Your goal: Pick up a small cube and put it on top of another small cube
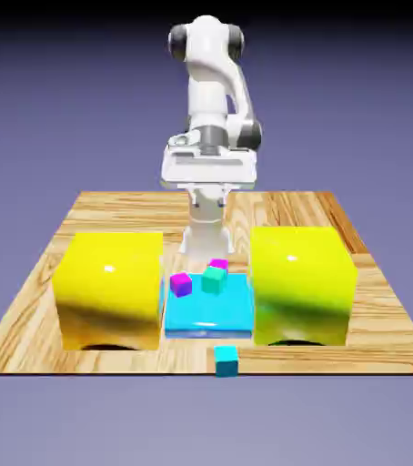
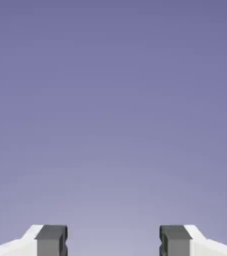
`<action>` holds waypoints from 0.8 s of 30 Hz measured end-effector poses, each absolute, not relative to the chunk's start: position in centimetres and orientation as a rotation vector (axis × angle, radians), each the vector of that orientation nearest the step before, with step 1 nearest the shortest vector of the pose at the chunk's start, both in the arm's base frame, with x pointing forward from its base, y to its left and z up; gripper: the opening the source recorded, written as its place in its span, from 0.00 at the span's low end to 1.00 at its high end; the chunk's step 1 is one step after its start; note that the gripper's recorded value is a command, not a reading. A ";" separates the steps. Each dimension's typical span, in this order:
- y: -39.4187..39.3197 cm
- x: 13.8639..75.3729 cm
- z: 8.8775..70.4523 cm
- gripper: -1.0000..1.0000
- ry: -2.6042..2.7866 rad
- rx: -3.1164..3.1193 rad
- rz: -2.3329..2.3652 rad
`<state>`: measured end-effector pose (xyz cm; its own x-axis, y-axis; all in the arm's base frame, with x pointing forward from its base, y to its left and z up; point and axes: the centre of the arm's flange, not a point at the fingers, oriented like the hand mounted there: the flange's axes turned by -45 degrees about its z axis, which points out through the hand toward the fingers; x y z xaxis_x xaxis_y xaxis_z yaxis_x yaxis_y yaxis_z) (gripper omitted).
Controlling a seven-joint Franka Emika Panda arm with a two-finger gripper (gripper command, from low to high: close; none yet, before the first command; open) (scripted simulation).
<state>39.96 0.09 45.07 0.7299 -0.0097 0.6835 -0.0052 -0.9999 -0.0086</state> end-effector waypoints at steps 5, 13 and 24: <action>-1.4 43.9 41.4 0.50 0.400 -2.909 -0.850; -3.4 49.1 33.8 0.50 0.984 -2.739 -0.353; -4.5 53.5 21.5 0.50 1.614 -2.225 0.355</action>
